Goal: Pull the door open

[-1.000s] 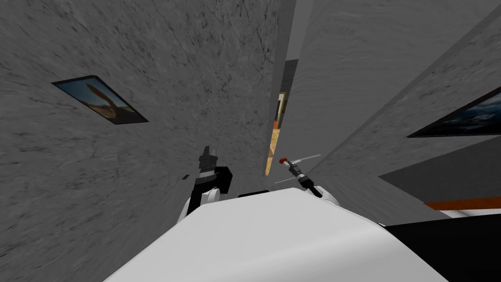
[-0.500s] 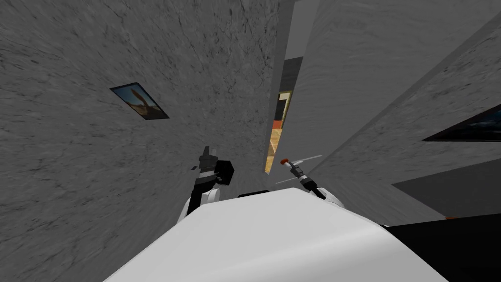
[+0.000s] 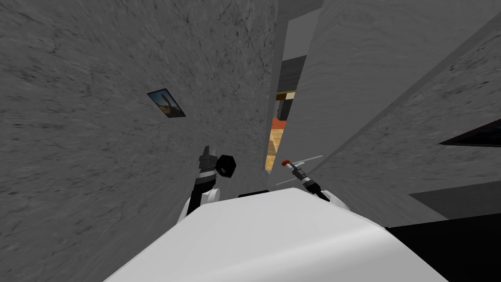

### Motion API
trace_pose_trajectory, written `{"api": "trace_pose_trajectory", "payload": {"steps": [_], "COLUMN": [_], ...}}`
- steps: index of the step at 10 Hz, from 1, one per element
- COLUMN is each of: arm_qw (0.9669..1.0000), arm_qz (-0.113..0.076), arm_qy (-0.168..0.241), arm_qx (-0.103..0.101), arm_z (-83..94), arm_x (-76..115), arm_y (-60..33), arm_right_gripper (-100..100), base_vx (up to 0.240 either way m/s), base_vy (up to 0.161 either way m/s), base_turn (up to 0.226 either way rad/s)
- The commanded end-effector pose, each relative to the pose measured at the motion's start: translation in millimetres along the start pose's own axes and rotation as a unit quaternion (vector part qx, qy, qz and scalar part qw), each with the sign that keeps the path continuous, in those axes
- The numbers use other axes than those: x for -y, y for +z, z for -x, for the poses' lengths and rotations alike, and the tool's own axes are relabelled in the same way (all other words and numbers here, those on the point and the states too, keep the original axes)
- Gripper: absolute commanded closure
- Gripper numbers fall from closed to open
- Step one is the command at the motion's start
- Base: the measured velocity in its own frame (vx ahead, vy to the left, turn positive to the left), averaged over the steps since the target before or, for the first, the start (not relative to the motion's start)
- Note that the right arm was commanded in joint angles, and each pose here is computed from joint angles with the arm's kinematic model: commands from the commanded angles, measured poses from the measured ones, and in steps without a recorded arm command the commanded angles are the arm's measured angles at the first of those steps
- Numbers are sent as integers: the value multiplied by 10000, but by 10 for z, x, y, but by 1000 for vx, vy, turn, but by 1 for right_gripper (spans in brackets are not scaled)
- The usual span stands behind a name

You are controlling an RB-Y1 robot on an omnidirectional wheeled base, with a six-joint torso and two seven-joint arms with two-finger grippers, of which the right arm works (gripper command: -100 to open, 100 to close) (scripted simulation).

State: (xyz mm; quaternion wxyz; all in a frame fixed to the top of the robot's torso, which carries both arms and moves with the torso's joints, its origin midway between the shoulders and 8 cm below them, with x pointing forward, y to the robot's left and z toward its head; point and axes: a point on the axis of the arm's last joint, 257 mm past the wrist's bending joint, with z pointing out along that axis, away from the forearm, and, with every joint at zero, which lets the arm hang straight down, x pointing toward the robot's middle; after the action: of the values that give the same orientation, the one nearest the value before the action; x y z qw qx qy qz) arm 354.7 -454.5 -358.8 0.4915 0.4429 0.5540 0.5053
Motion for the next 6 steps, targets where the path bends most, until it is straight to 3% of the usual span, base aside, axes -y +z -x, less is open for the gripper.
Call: {"api": "trace_pose_trajectory", "payload": {"steps": [1, 3, 4, 6], "arm_qw": [10000, 9999, 10000, 9999], "arm_qz": [31, 40, 27, 21], "arm_qy": [-23, -24, -7, 2], "arm_qx": [-39, -91, -82, -125], "arm_z": [24, 32, 17, 8], "arm_x": [-30, -36, -27, -15], "arm_y": [-53, -120, -94, -128], "arm_right_gripper": [100, 100, 100, 100], "base_vx": [-217, -236, -105, -203], "base_vy": [-69, -96, -48, -76], "base_turn": [170, 155, 34, 208]}}
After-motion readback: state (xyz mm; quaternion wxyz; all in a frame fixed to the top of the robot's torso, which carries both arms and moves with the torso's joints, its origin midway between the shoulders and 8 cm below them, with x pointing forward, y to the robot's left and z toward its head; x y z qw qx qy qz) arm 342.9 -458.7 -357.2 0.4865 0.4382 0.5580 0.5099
